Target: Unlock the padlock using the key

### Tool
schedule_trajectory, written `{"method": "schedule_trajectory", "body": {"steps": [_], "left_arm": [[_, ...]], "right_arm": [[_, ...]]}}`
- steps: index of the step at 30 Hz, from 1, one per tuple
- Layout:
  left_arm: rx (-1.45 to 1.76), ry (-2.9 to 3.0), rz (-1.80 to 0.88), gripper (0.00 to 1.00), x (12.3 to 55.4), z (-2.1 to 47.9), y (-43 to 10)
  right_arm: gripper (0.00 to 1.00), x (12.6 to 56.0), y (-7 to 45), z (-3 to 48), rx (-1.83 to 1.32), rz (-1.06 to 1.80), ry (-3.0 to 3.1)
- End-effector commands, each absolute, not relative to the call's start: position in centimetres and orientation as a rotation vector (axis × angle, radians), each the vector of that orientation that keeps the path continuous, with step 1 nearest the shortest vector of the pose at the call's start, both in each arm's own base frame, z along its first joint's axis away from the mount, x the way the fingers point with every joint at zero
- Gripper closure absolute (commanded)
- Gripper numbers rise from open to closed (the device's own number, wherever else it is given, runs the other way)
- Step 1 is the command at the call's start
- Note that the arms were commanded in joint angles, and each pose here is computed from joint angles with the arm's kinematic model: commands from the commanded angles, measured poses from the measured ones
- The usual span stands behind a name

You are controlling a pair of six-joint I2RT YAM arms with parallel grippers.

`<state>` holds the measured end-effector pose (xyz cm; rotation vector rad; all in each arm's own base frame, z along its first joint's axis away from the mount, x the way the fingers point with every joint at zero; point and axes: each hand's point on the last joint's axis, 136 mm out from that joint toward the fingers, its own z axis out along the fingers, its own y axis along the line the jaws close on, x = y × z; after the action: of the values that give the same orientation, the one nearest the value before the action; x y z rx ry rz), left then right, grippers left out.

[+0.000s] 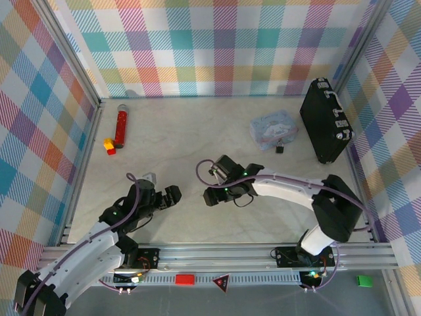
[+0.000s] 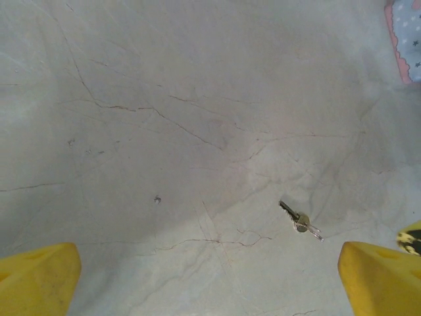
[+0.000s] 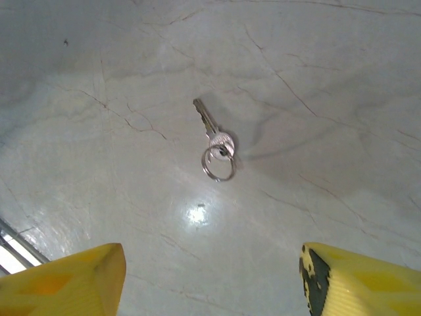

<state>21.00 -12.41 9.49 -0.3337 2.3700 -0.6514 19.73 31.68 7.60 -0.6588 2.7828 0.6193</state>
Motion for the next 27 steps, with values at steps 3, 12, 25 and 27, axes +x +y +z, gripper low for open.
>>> {"method": "schedule_trajectory", "body": {"steps": [3,12,25,27], "left_arm": [[-0.402,2.326,-0.651,0.00,20.8,9.4,-11.6],[-0.426,2.317,-0.658,0.00,20.7,9.3,-11.4],[-0.441,2.315,-0.666,0.00,20.6,9.1,-11.4],[-0.442,2.313,-0.669,0.00,20.6,9.2,-11.4]], "right_arm": [[0.36,19.8,33.3,6.7,-0.736,0.583,2.812],[0.47,20.1,34.4,4.5,-0.821,0.442,2.857],[0.56,20.9,34.1,2.2,-0.875,0.262,2.873],[0.59,21.1,34.0,1.9,-0.871,0.237,2.872]]}}
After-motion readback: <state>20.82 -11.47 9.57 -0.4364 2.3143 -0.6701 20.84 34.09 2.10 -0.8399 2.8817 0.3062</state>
